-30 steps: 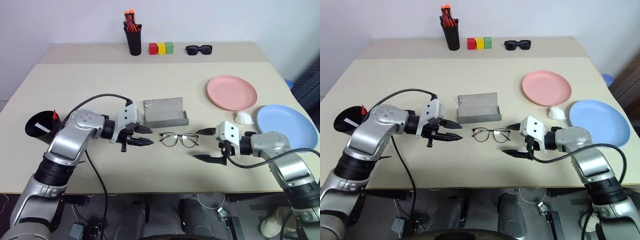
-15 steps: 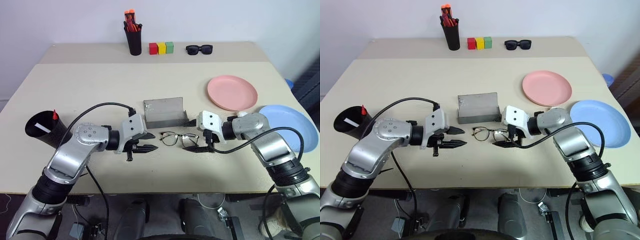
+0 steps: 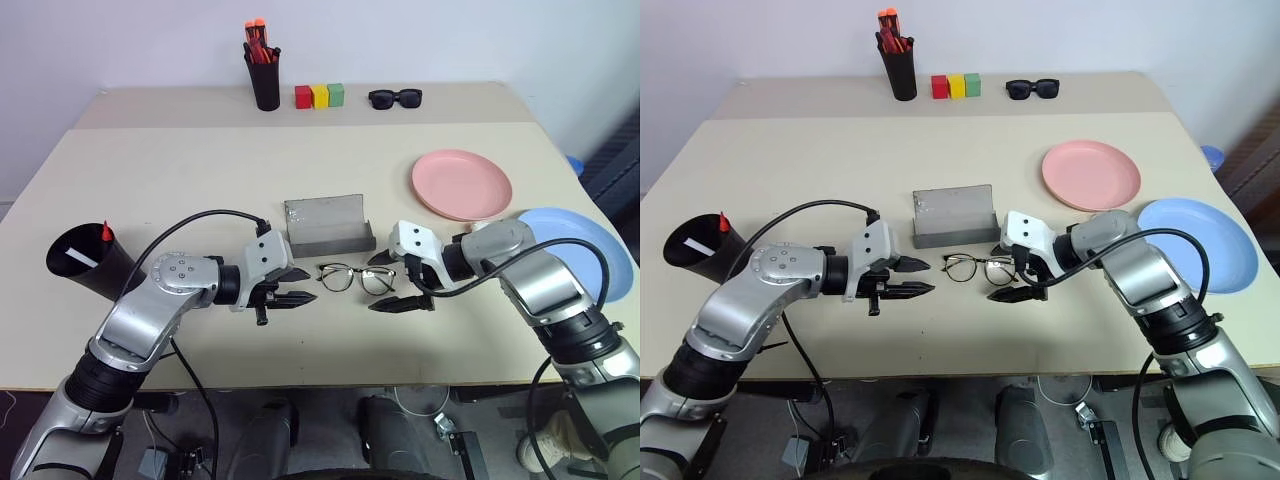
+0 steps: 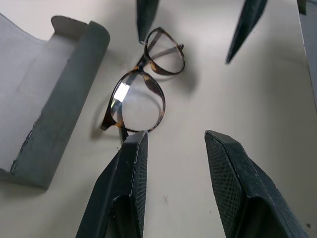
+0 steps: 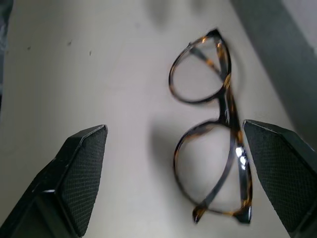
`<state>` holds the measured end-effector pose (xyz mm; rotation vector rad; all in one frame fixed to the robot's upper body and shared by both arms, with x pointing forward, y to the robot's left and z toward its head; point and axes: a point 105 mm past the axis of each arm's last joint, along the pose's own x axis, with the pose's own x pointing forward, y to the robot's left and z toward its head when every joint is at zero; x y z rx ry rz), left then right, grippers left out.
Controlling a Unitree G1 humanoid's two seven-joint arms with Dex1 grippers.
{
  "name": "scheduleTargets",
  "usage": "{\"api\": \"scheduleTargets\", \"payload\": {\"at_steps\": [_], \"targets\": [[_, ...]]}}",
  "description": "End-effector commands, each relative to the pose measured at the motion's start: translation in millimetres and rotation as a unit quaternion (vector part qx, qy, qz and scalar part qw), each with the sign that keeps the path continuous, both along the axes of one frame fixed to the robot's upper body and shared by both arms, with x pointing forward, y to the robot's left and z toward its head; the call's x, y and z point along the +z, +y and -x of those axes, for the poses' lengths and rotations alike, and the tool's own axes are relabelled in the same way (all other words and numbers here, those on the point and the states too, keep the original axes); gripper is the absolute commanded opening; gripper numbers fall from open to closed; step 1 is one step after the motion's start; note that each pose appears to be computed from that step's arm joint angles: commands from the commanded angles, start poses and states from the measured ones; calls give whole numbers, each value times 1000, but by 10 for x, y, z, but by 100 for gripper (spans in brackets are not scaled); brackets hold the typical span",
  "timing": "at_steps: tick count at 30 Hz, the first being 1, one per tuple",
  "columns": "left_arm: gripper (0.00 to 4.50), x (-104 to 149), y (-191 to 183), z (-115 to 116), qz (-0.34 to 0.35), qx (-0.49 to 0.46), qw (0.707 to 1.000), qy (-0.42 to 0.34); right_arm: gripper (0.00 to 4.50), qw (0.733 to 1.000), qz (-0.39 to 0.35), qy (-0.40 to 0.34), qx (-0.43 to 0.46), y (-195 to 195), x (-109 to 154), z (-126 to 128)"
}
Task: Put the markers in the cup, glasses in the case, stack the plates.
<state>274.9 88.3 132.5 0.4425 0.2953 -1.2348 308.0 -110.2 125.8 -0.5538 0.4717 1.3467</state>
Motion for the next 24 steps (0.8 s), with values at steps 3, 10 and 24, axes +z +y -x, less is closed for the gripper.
{"api": "scheduleTargets", "payload": {"at_steps": [3, 10, 24], "targets": [[180, 2, -26, 79, -4, -13, 1000, -13, 450, 1000, -13, -10, 15, 112, 62, -53], [180, 15, 35, 245, 11, -7, 1000, -15, 450, 1000, -12, 4, 28, 188, -15, -45], [180, 122, 396, 422, 92, 38, 989, -110, 450, 999, -19, 3, 33, 259, -69, -116]]}}
